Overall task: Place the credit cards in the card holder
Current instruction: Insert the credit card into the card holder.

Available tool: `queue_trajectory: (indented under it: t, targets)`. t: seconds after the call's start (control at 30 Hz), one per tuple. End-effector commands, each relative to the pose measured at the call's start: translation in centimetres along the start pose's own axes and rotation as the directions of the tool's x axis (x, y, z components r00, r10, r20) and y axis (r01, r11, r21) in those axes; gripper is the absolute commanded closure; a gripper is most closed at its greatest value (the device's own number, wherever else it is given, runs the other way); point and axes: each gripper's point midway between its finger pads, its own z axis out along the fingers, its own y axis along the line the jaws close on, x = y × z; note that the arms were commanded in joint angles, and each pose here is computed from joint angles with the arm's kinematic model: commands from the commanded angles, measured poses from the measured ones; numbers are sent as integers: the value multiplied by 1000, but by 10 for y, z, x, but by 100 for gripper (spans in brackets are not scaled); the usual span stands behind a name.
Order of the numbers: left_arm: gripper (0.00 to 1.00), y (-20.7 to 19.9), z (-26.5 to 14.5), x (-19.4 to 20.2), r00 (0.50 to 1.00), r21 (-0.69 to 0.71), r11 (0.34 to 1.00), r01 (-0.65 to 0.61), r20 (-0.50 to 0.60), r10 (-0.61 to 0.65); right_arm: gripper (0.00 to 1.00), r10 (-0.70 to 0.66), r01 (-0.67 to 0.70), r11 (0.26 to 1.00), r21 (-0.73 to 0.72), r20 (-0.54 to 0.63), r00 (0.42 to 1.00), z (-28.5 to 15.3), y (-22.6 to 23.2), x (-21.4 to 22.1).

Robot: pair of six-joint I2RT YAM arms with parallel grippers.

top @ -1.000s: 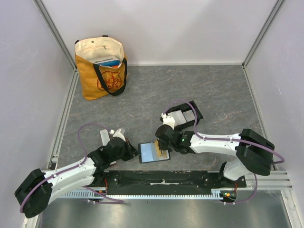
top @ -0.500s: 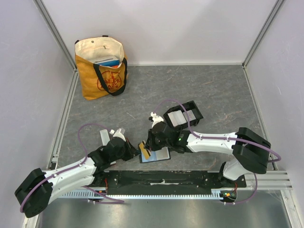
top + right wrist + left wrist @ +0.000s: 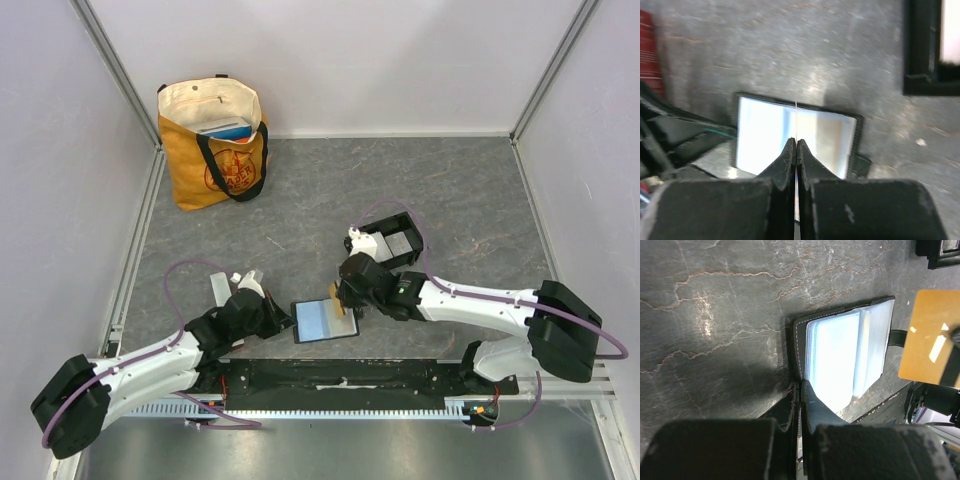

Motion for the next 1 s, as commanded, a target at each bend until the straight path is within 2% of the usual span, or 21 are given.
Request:
queue_trajectory:
  t: [0.0,0.2,0.97]
  targets:
    - [98,-3,-1,-2,1000,6,1000,6,10,-6,100,-2,3,992,126,-9,1000,-6,-39,13]
    - [98,-3,-1,-2,1000,11,1000,12,13,-12,100,6,-3,988,156,-20,1000,-6,-52,19]
    - [98,-1,-1,-2,1000,5,1000,12,14,-12,100,45,-36,996,78,-120,992,20,-38,50]
